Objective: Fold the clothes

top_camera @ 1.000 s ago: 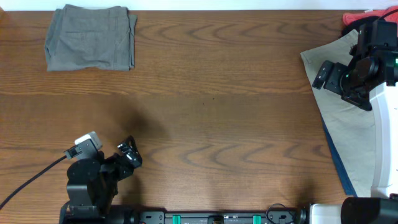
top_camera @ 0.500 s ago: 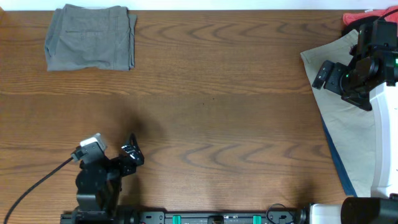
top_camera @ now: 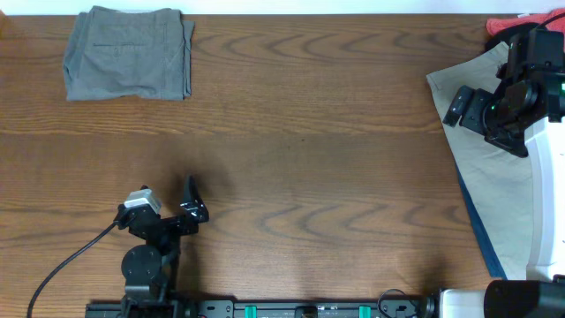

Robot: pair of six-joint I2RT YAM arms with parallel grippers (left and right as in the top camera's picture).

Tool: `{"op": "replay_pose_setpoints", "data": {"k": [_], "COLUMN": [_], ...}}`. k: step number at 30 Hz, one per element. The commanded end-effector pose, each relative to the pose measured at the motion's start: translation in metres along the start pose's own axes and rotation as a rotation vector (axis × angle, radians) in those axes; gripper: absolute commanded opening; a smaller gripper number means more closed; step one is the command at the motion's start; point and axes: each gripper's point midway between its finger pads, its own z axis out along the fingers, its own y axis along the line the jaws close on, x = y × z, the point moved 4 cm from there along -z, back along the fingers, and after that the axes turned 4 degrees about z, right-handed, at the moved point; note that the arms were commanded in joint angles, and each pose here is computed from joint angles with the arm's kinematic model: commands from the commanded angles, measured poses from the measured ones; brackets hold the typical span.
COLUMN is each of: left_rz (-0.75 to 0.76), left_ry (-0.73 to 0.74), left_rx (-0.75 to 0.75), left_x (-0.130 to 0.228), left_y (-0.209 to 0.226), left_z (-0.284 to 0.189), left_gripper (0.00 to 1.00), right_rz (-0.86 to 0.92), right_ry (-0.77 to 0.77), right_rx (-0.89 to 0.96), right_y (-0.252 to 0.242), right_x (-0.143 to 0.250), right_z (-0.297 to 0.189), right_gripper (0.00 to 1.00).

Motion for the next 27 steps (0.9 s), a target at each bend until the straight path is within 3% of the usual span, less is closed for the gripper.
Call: {"op": "replay_pose_setpoints", "data": {"k": [1, 27], "left_rz": [0.022, 0.037], "left_ry": [-0.017, -0.023], "left_rx": [-0.032, -0.114], "left_x": [0.006, 0.015], "left_y": [0.008, 0.028], "left_z": [0.004, 0.008], "left_gripper": [0.98, 0.98], "right_rz": [0.016, 0.016], "right_ry": [0.004, 0.004], "right_rx": [0.004, 0.004], "right_y": [-0.001, -0.001], "right_x": [-0.001, -0.001], "right_z": [0.001, 0.001], "right_gripper": [0.99, 0.99]}}
